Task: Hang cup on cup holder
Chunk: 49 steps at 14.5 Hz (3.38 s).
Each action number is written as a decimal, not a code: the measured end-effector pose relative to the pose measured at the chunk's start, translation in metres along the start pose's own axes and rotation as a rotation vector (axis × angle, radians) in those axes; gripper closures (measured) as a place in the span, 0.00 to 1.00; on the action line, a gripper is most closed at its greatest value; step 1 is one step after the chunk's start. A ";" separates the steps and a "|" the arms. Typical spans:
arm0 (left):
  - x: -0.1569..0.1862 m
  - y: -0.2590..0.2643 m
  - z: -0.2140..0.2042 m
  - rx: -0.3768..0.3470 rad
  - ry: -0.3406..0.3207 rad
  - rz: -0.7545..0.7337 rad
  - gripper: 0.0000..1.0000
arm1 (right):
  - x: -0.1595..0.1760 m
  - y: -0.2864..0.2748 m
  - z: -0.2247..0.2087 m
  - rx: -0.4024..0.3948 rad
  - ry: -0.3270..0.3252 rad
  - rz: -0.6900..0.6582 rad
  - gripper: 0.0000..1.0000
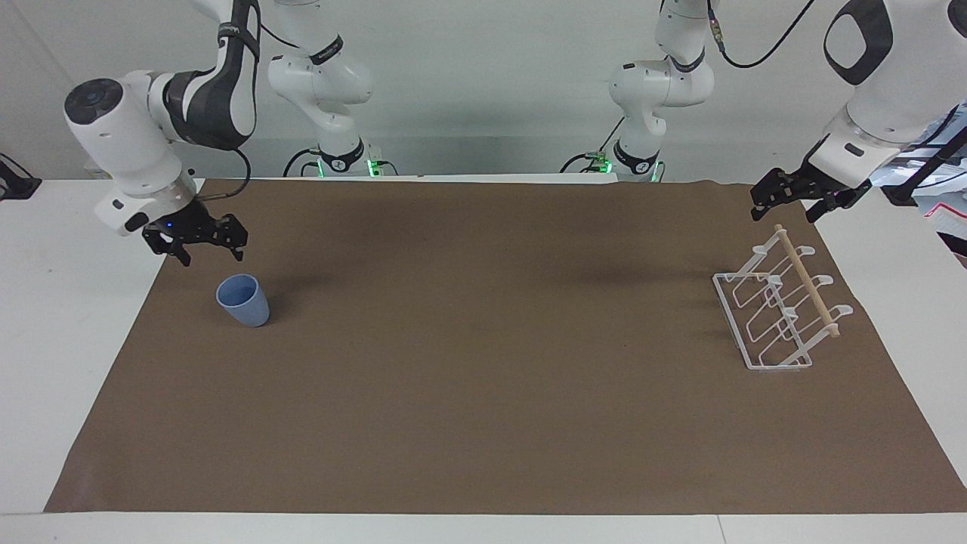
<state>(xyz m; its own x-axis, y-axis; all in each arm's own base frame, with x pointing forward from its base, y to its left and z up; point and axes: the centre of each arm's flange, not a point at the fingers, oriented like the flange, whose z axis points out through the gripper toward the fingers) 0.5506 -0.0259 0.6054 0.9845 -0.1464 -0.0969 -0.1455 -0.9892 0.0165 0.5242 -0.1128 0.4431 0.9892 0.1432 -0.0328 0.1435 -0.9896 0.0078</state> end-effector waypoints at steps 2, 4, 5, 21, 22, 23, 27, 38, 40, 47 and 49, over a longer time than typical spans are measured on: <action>0.000 0.000 0.000 0.000 0.000 0.000 0.00 | 0.003 0.008 0.011 -0.001 0.003 -0.040 0.10; 0.000 0.000 0.000 0.000 0.000 0.000 0.00 | 0.005 0.021 0.017 -0.010 0.025 -0.070 0.14; 0.000 0.000 0.000 0.000 0.000 0.000 0.00 | 0.005 0.026 0.022 -0.012 0.028 -0.072 0.15; 0.000 0.002 0.000 -0.001 -0.003 0.003 0.00 | 0.008 0.022 0.078 0.006 -0.021 -0.085 0.85; 0.000 0.009 0.000 -0.003 -0.003 0.015 0.00 | 0.008 0.022 0.078 0.006 -0.021 -0.085 0.94; 0.001 0.019 0.000 -0.002 -0.003 0.034 0.00 | 0.009 0.022 0.077 0.006 -0.020 -0.086 0.95; 0.002 0.029 0.000 -0.001 -0.003 0.042 0.00 | 0.018 0.008 0.047 0.125 -0.055 -0.059 0.95; -0.005 0.147 -0.001 -0.185 -0.102 -0.712 0.00 | 0.071 -0.270 -0.020 0.865 -0.058 0.288 0.95; -0.006 0.169 -0.005 -0.242 -0.143 -0.930 0.00 | 0.072 -0.323 -0.029 0.970 -0.068 0.388 0.95; 0.010 0.209 0.009 -0.461 -0.240 -1.427 0.00 | 0.057 -0.415 -0.040 1.187 -0.169 0.584 0.95; 0.012 0.215 0.015 -0.498 -0.256 -1.474 0.00 | 0.052 -0.428 -0.041 1.208 -0.212 0.610 0.95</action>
<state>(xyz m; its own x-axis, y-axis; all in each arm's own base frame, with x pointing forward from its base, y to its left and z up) 0.5300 -0.2406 0.5931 0.1761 0.8591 -0.4806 0.9841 -0.1643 0.0670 0.5155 0.3192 0.4787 0.8457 -0.2120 -0.4898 -0.5334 -0.3051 -0.7889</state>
